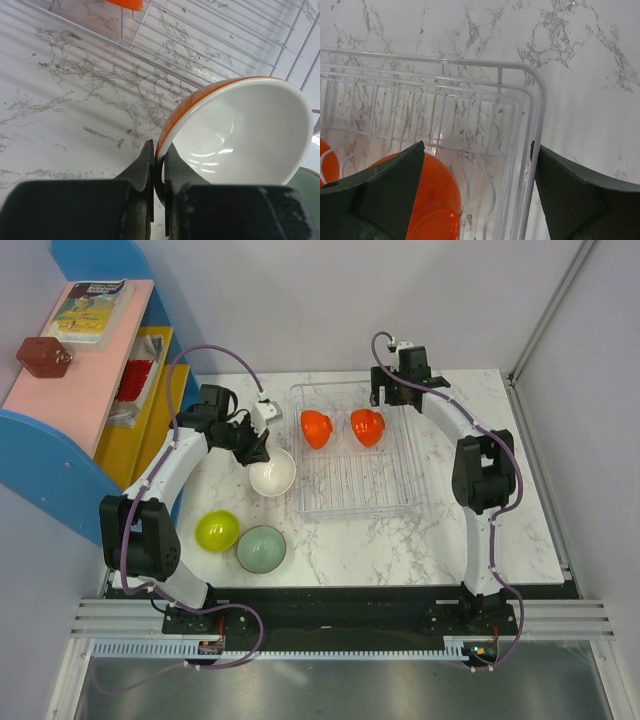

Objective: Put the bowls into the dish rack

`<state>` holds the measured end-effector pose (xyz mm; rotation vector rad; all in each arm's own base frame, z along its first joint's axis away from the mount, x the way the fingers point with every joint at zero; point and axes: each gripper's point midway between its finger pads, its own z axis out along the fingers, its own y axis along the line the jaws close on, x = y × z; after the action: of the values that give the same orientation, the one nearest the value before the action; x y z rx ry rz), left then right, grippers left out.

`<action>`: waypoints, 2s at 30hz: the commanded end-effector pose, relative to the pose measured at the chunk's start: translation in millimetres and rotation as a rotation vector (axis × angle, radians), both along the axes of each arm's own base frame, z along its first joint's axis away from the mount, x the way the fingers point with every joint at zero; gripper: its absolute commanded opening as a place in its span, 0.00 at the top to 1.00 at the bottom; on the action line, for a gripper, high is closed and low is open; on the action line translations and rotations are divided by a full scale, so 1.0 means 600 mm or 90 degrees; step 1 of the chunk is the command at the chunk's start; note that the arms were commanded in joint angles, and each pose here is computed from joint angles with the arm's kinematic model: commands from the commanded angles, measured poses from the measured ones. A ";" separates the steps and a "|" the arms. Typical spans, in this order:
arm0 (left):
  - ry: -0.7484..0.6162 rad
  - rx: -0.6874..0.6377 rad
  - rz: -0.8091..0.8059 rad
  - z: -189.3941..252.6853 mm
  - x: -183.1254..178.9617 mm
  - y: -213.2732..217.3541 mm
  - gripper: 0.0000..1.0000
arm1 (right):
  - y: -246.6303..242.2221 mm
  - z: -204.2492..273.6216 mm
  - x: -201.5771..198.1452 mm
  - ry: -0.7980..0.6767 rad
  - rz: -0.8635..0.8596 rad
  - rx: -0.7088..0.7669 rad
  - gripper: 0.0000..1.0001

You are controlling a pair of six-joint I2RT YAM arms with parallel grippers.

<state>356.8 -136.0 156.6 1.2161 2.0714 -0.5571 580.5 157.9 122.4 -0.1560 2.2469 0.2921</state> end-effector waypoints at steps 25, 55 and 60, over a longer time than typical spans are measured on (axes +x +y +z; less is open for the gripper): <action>-0.098 -0.137 -0.089 0.144 -0.011 -0.066 0.98 | 0.028 0.229 -0.107 -0.053 0.147 0.234 0.04; -0.123 -0.046 -0.106 0.138 0.098 -0.241 0.98 | 0.200 0.219 -0.390 0.147 0.466 0.499 0.02; -0.120 -0.072 -0.126 0.158 0.074 -0.253 0.98 | 0.201 0.201 -0.377 0.150 0.452 0.487 0.02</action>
<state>407.9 -275.1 214.9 1.3989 1.8343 -0.5638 347.5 275.9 235.6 -0.4720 2.1247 1.6024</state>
